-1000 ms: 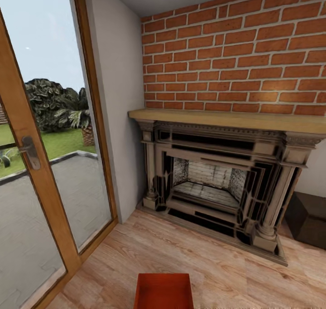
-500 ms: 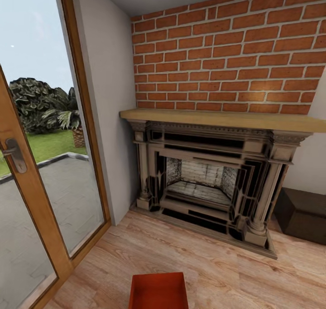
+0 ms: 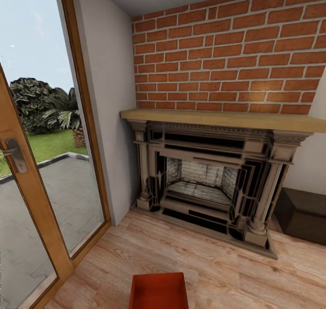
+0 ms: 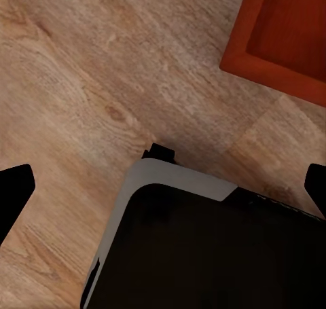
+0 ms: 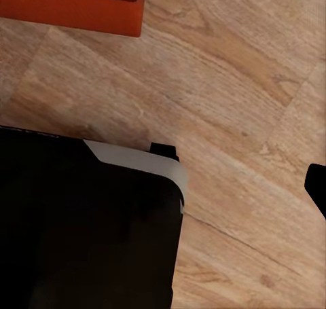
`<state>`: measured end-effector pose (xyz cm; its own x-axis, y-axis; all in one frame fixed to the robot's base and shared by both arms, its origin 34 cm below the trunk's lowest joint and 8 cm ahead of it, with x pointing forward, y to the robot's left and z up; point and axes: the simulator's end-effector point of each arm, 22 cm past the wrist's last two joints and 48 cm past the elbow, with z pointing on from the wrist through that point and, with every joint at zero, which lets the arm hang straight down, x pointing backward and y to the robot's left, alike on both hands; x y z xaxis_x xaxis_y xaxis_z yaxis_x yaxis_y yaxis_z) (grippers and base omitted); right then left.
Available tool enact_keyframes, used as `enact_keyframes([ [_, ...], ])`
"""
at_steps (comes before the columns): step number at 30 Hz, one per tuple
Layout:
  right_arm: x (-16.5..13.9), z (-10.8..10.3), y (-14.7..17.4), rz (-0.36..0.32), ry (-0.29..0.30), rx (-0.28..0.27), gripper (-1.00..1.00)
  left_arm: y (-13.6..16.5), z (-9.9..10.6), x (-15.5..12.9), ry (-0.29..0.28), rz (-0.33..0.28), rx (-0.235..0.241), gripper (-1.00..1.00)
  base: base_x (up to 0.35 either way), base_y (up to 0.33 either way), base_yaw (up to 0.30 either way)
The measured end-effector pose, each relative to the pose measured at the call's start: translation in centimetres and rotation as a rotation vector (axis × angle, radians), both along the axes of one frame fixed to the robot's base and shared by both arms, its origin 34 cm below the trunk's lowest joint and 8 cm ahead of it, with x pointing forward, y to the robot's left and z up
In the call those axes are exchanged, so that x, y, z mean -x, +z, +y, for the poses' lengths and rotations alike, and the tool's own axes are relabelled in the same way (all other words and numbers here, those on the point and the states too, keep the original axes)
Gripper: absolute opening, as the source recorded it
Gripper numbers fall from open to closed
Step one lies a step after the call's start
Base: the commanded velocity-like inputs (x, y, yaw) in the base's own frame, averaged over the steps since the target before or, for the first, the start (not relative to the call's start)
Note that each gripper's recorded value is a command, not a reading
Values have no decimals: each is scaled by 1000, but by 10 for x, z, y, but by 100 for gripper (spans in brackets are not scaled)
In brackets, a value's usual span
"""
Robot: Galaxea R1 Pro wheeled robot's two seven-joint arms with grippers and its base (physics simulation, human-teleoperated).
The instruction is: Move the two storage containers from the living room to the garage. In the garage, place one container on the floor and stack the other container on top of it (either order is fine).
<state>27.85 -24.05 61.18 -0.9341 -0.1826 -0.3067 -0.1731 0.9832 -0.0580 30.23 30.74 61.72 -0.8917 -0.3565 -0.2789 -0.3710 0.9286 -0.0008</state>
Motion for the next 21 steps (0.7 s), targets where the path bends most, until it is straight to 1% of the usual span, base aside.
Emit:
enact_keyframes([
  [5,0,0,0,-2,-5,-3,100,0,0,0,0,0,0,100,0,0,120],
  [21,4,0,-1,11,-10,-5,100,-2,0,3,0,9,-1,100,0,0,6],
])
